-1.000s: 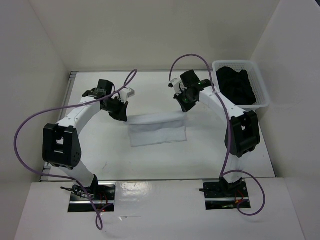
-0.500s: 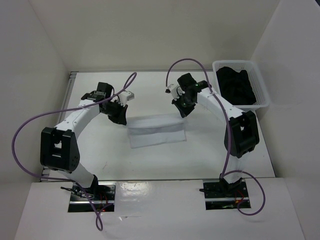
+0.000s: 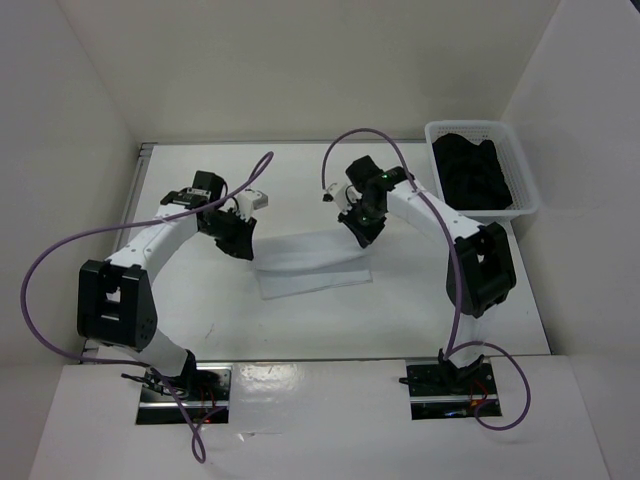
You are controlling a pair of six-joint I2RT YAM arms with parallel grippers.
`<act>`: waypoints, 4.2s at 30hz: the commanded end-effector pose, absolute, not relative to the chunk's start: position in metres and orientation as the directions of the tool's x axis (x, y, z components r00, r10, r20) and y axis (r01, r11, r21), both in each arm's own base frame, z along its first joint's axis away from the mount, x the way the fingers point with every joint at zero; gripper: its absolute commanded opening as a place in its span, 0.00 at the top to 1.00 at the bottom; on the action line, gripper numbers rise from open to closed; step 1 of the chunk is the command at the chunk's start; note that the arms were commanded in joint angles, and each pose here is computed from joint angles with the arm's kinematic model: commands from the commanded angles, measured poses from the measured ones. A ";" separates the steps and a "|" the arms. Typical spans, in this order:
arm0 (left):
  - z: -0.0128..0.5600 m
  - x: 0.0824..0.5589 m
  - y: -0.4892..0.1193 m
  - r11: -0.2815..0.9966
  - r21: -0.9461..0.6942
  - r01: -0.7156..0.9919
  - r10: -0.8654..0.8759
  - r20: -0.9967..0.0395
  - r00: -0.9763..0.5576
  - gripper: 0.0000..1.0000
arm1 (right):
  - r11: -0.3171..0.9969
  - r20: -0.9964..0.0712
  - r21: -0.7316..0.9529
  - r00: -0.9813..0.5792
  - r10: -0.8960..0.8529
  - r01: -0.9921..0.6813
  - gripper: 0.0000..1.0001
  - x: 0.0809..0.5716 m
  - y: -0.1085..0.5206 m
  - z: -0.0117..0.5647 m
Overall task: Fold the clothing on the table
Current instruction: Fold the skirt
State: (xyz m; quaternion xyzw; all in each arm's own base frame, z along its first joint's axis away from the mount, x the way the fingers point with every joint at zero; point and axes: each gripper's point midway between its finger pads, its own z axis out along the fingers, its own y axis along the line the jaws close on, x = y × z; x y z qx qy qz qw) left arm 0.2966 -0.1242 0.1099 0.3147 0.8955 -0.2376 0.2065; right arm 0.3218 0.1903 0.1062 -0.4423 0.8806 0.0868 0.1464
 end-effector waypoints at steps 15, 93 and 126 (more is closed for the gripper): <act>0.122 0.272 -0.136 0.613 -0.352 0.707 0.485 -0.539 -0.688 0.61 | 0.511 -0.178 -0.036 -0.497 -0.849 -0.859 0.72 0.297 0.165 0.085; 0.157 0.296 0.083 0.985 -0.125 -0.121 -0.173 -0.668 -0.724 0.00 | 0.891 -0.331 -0.041 -0.836 -0.438 -0.451 0.02 0.384 0.294 -0.007; 0.167 0.325 0.015 0.945 -0.210 0.251 0.033 -0.702 -0.711 0.00 | 0.731 -0.636 -0.005 -0.562 -0.528 -0.682 0.02 0.432 0.316 0.195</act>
